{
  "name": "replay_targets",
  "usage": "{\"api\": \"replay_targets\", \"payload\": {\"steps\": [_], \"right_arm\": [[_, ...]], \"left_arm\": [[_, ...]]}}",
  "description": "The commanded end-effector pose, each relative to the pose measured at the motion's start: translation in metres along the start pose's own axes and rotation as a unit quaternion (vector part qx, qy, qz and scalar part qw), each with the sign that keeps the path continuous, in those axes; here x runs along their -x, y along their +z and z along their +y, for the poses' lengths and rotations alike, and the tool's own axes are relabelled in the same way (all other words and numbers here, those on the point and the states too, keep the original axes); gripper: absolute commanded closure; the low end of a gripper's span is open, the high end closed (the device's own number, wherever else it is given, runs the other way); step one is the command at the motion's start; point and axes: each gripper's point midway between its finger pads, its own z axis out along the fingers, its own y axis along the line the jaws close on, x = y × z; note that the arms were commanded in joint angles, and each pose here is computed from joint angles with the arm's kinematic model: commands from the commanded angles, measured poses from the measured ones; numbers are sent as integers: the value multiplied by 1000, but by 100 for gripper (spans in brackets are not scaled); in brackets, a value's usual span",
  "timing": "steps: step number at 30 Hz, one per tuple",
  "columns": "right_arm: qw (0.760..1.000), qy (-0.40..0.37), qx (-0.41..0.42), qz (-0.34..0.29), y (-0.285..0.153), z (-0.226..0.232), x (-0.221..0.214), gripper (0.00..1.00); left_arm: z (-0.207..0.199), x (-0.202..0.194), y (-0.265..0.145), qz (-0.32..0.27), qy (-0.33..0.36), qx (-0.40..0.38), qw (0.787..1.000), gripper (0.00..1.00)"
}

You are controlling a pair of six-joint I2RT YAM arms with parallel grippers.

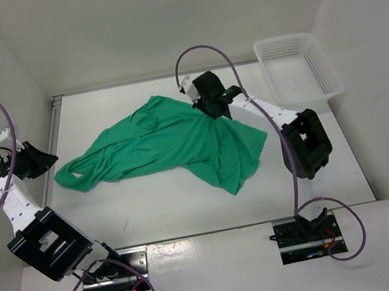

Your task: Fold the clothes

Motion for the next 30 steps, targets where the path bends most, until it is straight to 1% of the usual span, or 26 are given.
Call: {"api": "replay_targets", "payload": {"steps": [1,2,3,5,6,7,9,10,12,13,16,18,20,21,22,23,24,25,27,28,29,30], "right_arm": [[997,-11,5,-79,-51,-12,46,100],[996,-25,22,-81,-54,2,47,100],[995,-41,44,-74,-54,17,37,100],[994,-72,64,-59,-53,39,25,100],[991,-88,78,-63,-58,55,24,100],[988,-101,102,-49,-61,68,9,100],[983,-119,131,-41,-66,83,-3,100],[978,-127,161,-25,-70,94,-18,100],[975,-139,175,-13,-77,97,-29,100],[968,-153,197,6,-79,108,-45,100],[958,-176,224,19,-88,125,-63,100],[955,-183,233,33,-91,131,-75,100],[957,-170,231,32,-92,132,-76,99],[961,-154,229,32,-92,133,-75,80],[963,-144,226,29,-91,133,-72,67],[967,-130,220,15,-92,132,-64,59],[970,-112,216,15,-93,128,-64,51],[971,-87,223,17,-94,131,-64,49],[970,-45,237,-1,-101,121,-50,40],[970,-16,244,3,-104,119,-52,39],[971,18,240,0,-101,103,-50,38],[966,49,255,-8,-103,99,-47,38]], "left_arm": [[-3,-2,2,1,7,-13,1000,81],[-3,-2,2,1,7,-13,1000,81],[-3,-2,2,1,7,-13,1000,81],[-3,-4,2,3,4,-13,1000,81],[-5,-2,0,1,7,-13,1000,81],[-5,-2,0,1,7,-13,1000,81],[-5,-2,0,1,7,-13,1000,81],[-5,-2,0,1,7,-13,1000,81],[-5,-2,0,1,7,-13,1000,81],[-5,-2,0,1,7,-13,1000,81],[-5,-2,0,1,7,-13,1000,81],[-5,-2,0,1,7,-13,1000,81],[-5,-2,0,1,7,-13,1000,81],[-5,-2,0,1,7,-13,1000,81],[-5,-2,0,1,7,-13,1000,81],[-5,-2,0,1,7,-13,1000,81],[-5,-2,0,1,7,-13,1000,81],[-6,-4,0,3,4,-13,1000,81],[-6,-4,0,4,4,-13,1000,81],[-6,-4,0,4,4,-13,1000,81],[-6,-4,0,4,4,-13,1000,81],[-6,-6,0,8,-1,-14,1000,81]]}}
